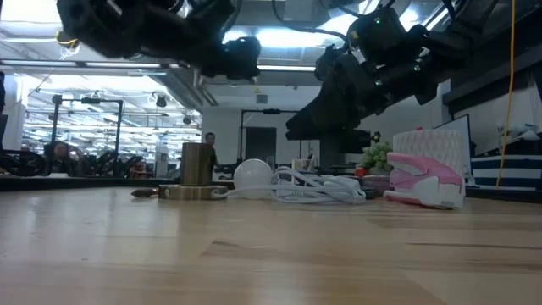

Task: Screw lightbulb
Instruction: Insert the lightbulb into the gold lamp

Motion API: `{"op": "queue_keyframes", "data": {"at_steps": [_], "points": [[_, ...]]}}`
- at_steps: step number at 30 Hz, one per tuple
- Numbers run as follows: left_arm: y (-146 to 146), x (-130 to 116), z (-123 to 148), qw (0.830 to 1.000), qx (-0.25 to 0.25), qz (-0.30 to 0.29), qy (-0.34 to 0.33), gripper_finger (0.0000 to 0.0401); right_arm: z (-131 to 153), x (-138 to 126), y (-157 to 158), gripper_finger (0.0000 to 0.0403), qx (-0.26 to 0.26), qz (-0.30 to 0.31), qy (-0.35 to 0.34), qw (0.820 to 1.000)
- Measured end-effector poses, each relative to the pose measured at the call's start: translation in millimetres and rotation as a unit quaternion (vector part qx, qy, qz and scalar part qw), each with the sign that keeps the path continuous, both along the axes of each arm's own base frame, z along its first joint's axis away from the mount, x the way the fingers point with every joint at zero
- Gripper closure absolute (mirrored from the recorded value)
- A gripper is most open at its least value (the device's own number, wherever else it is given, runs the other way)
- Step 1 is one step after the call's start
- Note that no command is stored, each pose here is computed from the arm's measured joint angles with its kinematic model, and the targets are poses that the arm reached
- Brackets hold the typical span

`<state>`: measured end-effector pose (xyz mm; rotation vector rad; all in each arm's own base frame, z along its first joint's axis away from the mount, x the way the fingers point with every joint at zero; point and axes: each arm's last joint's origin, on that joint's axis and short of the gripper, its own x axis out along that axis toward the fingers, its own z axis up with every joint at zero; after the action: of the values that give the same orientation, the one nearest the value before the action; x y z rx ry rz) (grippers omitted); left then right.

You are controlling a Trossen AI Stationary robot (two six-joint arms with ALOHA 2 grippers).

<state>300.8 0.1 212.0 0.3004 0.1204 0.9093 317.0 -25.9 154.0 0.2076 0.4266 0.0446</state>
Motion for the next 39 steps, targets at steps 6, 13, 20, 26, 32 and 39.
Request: {"op": "queue_keyframes", "data": {"at_steps": [6,13,20,26,32,39], "points": [[37,-27,23,0.996,-0.066,-0.047,0.038,0.0270,-1,-1,2,0.0205,0.028,0.017,0.006,0.999],[69,-49,19,0.969,-0.149,-0.159,0.119,0.0270,-1,-1,1,0.0205,0.043,-0.003,0.009,0.999],[85,-59,1,0.943,-0.143,-0.175,0.244,0.0270,-3,-1,7,0.0205,0.063,-0.020,0.026,0.997],[92,-72,-12,0.921,-0.192,-0.146,0.306,0.0271,-11,-4,25,0.0205,0.032,-0.046,0.070,0.996],[87,-78,-23,0.900,-0.258,-0.128,0.329,0.0271,-12,-5,29,0.0205,0.024,-0.055,0.079,0.995],[59,-71,-40,0.865,-0.325,-0.165,0.345,0.0271,-12,-6,28,0.0205,0.025,-0.054,0.079,0.995]]}}
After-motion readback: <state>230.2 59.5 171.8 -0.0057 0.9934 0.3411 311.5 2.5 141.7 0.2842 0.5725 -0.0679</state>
